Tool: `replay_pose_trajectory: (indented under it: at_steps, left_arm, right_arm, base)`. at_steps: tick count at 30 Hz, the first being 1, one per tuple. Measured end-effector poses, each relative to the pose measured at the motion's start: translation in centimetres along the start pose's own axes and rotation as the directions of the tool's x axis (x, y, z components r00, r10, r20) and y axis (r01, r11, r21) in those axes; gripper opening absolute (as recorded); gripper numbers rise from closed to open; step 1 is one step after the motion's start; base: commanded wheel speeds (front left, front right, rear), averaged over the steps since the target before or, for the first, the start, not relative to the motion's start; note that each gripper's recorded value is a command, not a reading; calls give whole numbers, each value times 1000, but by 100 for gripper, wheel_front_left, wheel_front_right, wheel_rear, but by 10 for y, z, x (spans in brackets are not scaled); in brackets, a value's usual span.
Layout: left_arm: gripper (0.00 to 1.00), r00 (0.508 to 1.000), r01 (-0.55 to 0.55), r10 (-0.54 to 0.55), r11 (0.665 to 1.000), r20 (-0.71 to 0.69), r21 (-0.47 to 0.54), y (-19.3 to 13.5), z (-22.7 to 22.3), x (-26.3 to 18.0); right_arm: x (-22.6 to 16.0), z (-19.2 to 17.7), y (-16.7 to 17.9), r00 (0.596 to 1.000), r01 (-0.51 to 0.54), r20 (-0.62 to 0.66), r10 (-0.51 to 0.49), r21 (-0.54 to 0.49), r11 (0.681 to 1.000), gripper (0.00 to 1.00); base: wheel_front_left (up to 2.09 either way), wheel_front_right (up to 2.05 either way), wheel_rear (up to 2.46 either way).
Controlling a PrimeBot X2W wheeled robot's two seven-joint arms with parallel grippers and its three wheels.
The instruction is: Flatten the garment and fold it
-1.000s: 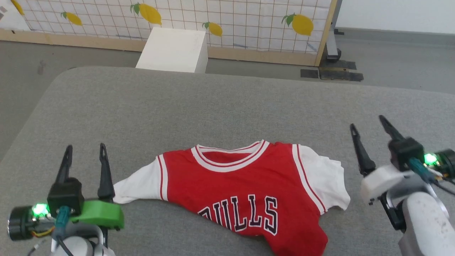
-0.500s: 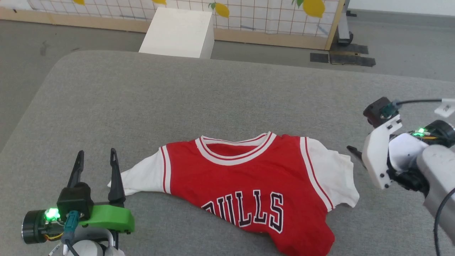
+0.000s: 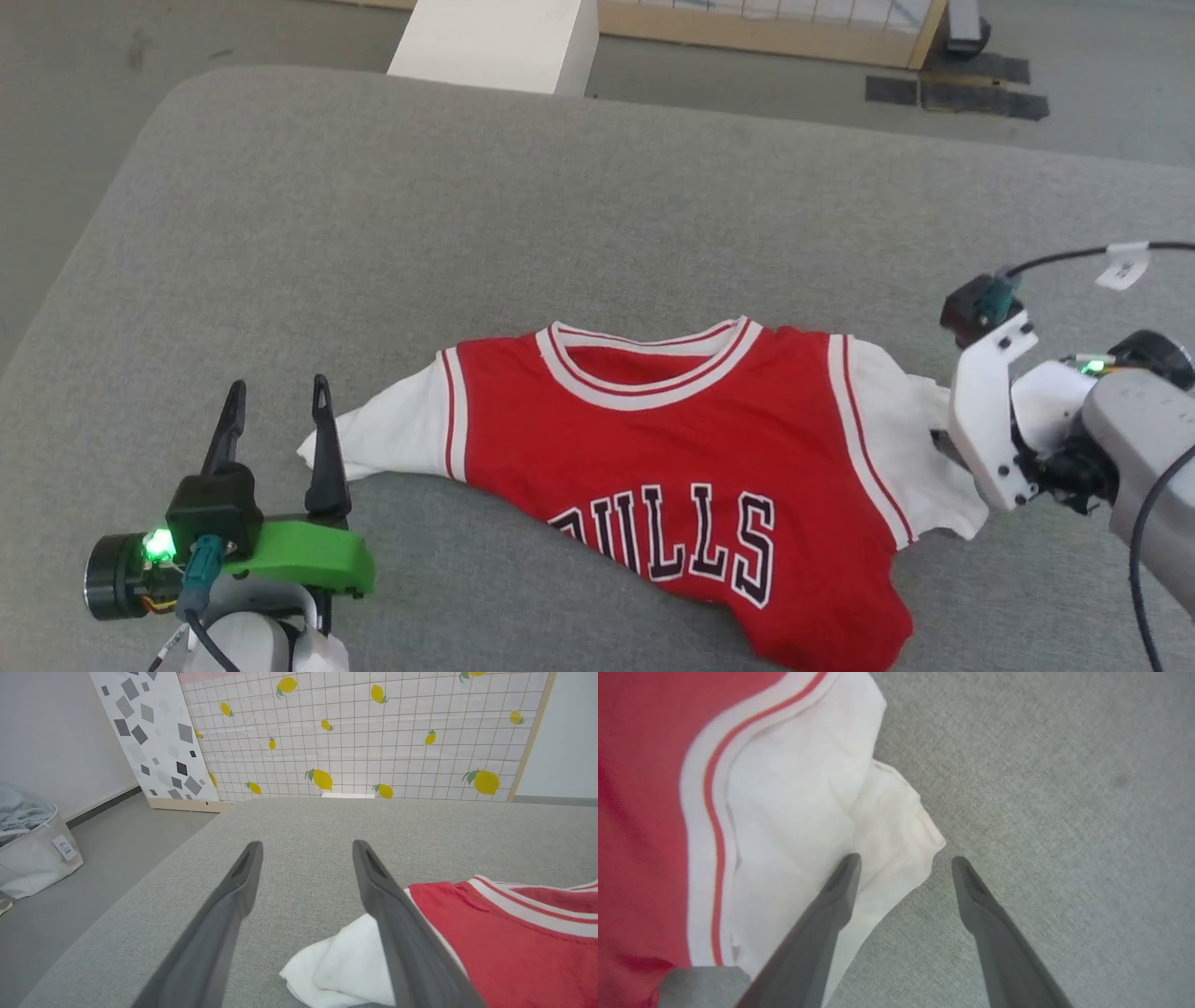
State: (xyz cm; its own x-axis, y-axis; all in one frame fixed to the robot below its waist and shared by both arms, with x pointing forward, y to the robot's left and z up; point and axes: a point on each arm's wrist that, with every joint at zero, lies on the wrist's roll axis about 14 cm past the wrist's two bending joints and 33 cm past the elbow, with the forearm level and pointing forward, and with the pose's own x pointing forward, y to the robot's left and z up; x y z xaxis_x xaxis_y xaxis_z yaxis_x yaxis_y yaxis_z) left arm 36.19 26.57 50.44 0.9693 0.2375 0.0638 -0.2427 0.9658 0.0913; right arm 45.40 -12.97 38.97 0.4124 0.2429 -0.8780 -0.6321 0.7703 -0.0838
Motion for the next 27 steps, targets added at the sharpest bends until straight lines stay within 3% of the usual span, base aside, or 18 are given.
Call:
replay_pose_trajectory:
  at_steps: [9, 10, 11, 12, 20, 27]
  left_arm:
    - [100, 999, -10, 10, 1000, -31, 8, 4, -11, 4]
    - [100, 999, -8, 9, 1000, -35, 7, 4, -12, 4]
    - [100, 999, -10, 10, 1000, -40, 5, 4, -14, 4]
    - [100, 999, -11, 11, 1000, -43, 5, 5, -15, 4]
    - [100, 999, -1, 2, 1000, -32, 16, 6, -12, 5]
    - [100, 998, 56, -53, 996, -39, 72, 13, -12, 15]
  right_arm:
    - [23, -8, 6, 1000, -17, -15, 16, -36, 999, 100]
    - [23, -7, 7, 1000, -18, -11, 17, -41, 999, 91]
    - [23, -6, 8, 1000, -18, 1, 18, -47, 999, 26]
    - [22, -6, 10, 1000, -18, 12, 19, -49, 999, 0]
    - [4, 13, 9, 978, 17, 207, -12, -19, 1000, 0]
    - [-34, 33, -13, 902, 73, 423, -87, 48, 996, 0]
  base:
    - [0, 0, 0]
    - [0, 0, 0]
    - [0, 0, 0]
    - [0, 0, 0]
    - [0, 0, 0]
    - [0, 0, 0]
